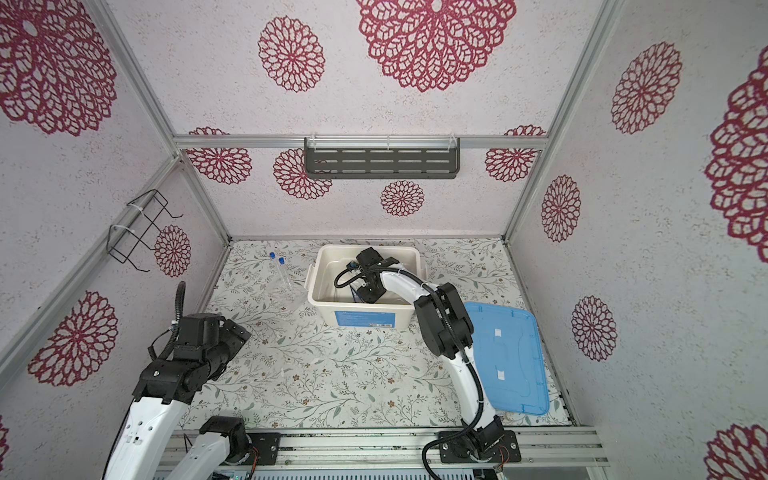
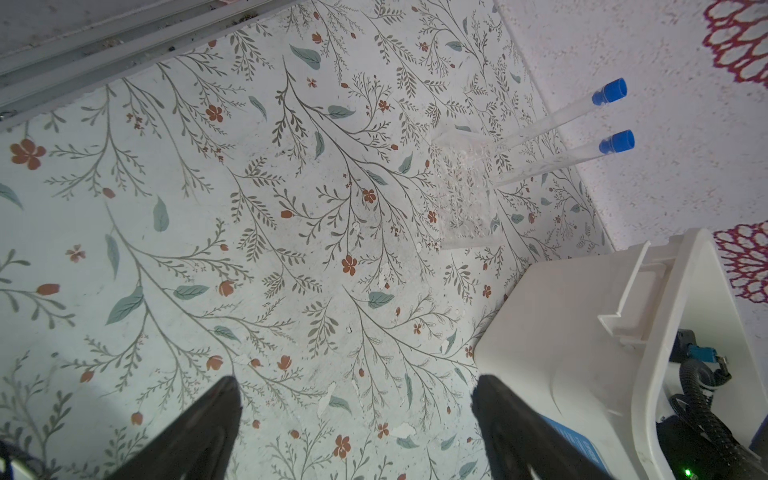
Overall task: Organize the chemistry lab equipment
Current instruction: 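Carry the glass rod with the right gripper into the white bin, then open the right gripper to drop the rod and lift out, then move the right gripper to the light-blue lid edge and grasp it, then lift the blue lid upright with the right gripper while the left gripper reaches toward it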
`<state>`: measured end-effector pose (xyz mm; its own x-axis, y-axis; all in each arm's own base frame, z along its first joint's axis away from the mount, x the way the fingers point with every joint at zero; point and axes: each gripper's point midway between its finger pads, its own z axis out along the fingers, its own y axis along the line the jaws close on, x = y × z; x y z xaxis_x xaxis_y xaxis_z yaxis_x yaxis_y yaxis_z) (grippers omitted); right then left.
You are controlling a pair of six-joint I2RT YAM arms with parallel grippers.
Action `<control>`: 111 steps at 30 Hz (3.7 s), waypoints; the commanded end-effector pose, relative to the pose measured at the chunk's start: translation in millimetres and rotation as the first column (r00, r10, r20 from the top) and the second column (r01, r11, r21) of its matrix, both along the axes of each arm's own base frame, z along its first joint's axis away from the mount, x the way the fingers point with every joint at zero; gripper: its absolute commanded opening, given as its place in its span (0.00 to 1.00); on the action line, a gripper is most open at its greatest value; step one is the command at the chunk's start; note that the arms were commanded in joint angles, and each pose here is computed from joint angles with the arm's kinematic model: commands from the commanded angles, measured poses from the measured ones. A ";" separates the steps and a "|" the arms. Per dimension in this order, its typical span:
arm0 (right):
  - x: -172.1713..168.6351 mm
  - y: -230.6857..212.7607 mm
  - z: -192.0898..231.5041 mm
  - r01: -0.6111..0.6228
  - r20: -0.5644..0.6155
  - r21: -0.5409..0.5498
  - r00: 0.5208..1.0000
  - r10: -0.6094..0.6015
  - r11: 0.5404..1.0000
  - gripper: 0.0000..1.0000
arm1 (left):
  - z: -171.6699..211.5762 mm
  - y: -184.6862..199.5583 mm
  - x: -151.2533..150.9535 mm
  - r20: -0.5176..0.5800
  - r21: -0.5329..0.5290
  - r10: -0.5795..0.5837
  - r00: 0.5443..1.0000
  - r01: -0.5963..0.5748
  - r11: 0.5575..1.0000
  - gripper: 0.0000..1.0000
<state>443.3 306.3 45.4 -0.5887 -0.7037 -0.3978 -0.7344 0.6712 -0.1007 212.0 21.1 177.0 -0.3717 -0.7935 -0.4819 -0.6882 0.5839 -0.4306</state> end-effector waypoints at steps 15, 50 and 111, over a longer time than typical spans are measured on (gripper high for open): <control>-18.6 -27.2 197.3 0.032 0.266 0.141 0.962 -0.069 0.989 0.32 | 59.9 31.9 -4.1 0.024 0.280 -0.064 0.998 0.055 0.958 0.97; -137.0 -293.1 13.9 0.848 -0.098 0.100 0.529 -0.843 0.521 0.42 | 79.5 -57.4 40.2 0.207 0.073 -0.475 0.855 0.471 0.879 0.97; -115.1 -238.4 238.3 0.513 -0.305 0.857 0.574 -0.760 0.044 0.00 | 118.8 -430.6 18.9 0.169 0.362 -0.983 -0.067 0.932 -0.001 0.97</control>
